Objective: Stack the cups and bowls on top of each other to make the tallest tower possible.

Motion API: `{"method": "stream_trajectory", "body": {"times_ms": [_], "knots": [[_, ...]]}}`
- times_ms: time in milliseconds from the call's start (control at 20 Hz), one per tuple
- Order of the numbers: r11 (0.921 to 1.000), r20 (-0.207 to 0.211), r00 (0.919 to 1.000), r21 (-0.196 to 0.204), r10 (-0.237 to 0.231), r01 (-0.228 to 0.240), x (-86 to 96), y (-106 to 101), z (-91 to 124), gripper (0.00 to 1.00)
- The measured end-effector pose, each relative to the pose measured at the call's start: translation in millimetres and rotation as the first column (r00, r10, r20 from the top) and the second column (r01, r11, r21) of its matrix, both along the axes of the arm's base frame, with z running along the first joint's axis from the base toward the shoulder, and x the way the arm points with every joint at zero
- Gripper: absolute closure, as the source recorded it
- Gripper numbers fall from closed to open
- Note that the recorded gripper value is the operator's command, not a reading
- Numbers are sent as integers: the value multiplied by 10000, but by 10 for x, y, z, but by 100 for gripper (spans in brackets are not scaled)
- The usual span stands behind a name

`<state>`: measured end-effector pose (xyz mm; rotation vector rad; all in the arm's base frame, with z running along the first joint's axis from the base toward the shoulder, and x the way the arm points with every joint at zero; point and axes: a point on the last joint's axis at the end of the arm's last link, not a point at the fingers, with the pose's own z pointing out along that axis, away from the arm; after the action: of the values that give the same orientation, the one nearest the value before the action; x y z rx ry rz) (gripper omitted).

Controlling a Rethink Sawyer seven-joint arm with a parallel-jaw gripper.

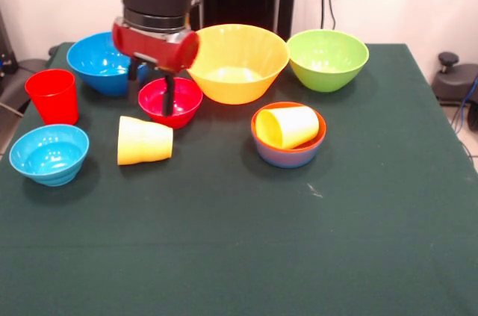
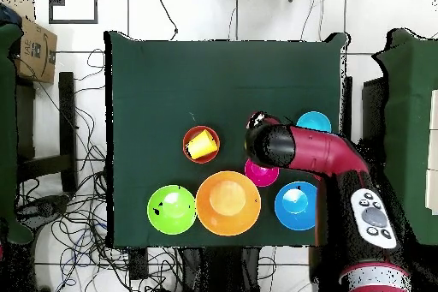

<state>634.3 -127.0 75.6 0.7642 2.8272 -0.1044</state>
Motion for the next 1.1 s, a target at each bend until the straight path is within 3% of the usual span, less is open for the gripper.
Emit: {"method": "stream_trajectory", "body": {"times_ms": [650, 1100], "knots": [[9990, 491, 9978, -35, 444, -443, 231, -558, -46, 0], [9928, 449, 9918, -14, 1197, -1197, 263, -693, -395, 0]]}}
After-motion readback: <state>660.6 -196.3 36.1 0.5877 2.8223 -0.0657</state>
